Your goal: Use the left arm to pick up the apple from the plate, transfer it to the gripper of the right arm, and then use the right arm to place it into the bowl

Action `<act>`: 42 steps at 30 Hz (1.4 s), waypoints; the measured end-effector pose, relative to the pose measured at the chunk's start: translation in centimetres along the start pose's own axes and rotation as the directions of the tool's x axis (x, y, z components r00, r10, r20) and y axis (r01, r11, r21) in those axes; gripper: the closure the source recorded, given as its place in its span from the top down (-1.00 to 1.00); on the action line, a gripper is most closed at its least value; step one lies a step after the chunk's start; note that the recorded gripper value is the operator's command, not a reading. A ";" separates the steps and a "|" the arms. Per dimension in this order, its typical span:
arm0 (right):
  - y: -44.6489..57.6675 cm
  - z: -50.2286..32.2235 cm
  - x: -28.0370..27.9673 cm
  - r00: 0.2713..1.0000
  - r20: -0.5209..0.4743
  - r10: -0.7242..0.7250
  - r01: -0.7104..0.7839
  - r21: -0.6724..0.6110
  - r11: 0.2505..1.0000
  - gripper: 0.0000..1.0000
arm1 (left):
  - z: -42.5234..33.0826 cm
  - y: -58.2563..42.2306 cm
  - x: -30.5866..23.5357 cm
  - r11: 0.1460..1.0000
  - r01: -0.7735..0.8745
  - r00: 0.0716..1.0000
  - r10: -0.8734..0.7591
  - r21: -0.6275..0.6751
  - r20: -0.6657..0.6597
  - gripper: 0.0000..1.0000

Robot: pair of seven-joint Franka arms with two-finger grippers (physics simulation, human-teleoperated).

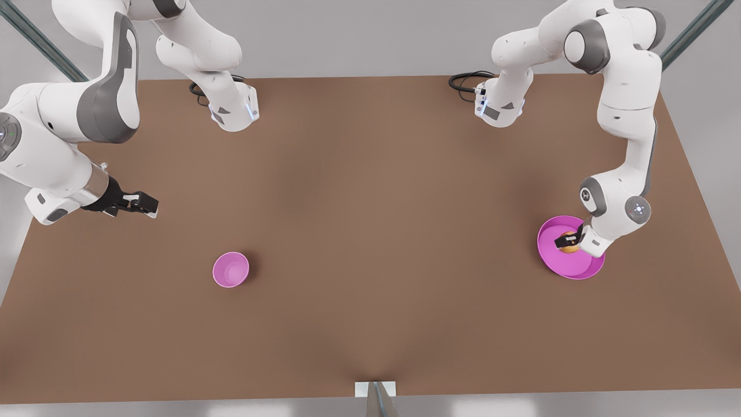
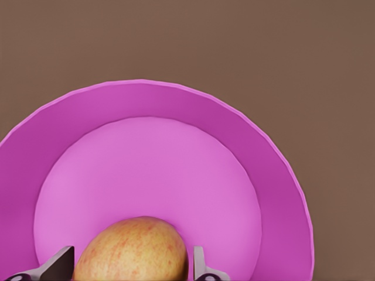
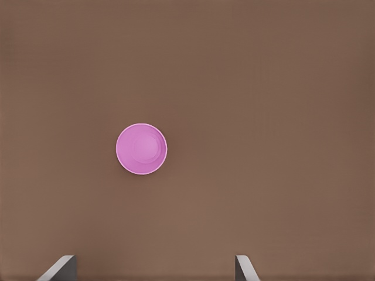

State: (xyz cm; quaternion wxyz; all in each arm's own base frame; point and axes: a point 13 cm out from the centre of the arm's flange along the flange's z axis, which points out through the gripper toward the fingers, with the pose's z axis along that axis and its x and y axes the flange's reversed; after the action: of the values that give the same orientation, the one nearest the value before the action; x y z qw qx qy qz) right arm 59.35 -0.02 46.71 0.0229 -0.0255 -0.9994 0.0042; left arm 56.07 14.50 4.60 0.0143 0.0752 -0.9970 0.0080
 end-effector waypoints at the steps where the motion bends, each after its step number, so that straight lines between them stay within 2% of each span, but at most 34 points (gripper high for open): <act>1: 0.0 0.0 0.0 1.000 -0.001 0.001 -0.001 0.000 1.000 1.00 | 0.2 0.0 0.1 1.000 -0.001 1.000 0.001 0.000 -0.002 0.91; 5: -0.1 0.0 0.0 1.000 -0.001 0.001 -0.001 0.000 1.000 1.00 | 0.5 0.0 0.2 1.000 -0.004 1.000 0.004 0.000 -0.005 0.69; 9: -0.1 0.1 0.0 1.000 -0.002 0.001 -0.001 0.000 1.000 1.00 | 0.7 0.0 0.2 1.000 -0.007 1.000 0.007 0.000 -0.008 0.57; 17: -0.1 0.1 0.1 1.000 -0.003 0.001 -0.001 0.000 1.000 1.00 | -1.0 0.2 -0.6 1.000 -0.008 1.000 0.008 -0.007 0.020 0.51; 22: 0.0 0.1 0.1 1.000 -0.003 0.000 0.000 0.000 1.000 1.00 | -8.4 -1.1 -4.1 0.999 -0.036 0.994 0.037 -0.011 0.107 0.47; 24: 0.0 0.1 0.1 1.000 -0.004 -0.001 0.001 0.000 1.000 1.00 | -11.0 -6.1 -4.9 0.995 -0.098 0.987 0.094 0.020 0.133 0.47; 28: 1.8 0.4 0.1 1.000 -0.010 -0.026 0.025 -0.018 1.000 1.00 | -16.0 -26.5 -3.6 0.932 -0.320 0.940 0.289 0.173 0.179 0.53; 32: 8.9 3.2 0.5 0.993 -0.069 -0.098 0.086 -0.165 0.983 1.00 | -19.1 -41.9 -0.2 0.834 -0.445 0.894 0.391 0.326 0.220 0.50; 36: 19.1 6.5 0.3 0.978 -0.114 -0.174 0.116 -0.400 0.909 1.00 | -19.9 -54.0 3.3 0.721 -0.489 0.872 0.402 0.491 0.279 0.51; 39: 25.4 9.6 -0.9 0.973 -0.146 -0.180 0.064 -0.575 0.816 1.00 | -21.0 -61.6 4.6 0.624 -0.505 0.863 0.367 0.596 0.347 0.51; 42: 29.3 12.6 -4.6 0.972 -0.194 -0.131 -0.066 -0.764 0.641 1.00 | -22.8 -67.5 5.9 0.512 -0.536 0.844 0.329 0.671 0.424 0.51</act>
State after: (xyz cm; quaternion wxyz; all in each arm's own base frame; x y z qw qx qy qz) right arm 64.89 28.95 33.59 0.1260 -0.0151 -0.8974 -0.4225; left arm 60.97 -52.69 28.46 -0.1433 -0.1786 -0.8755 0.4255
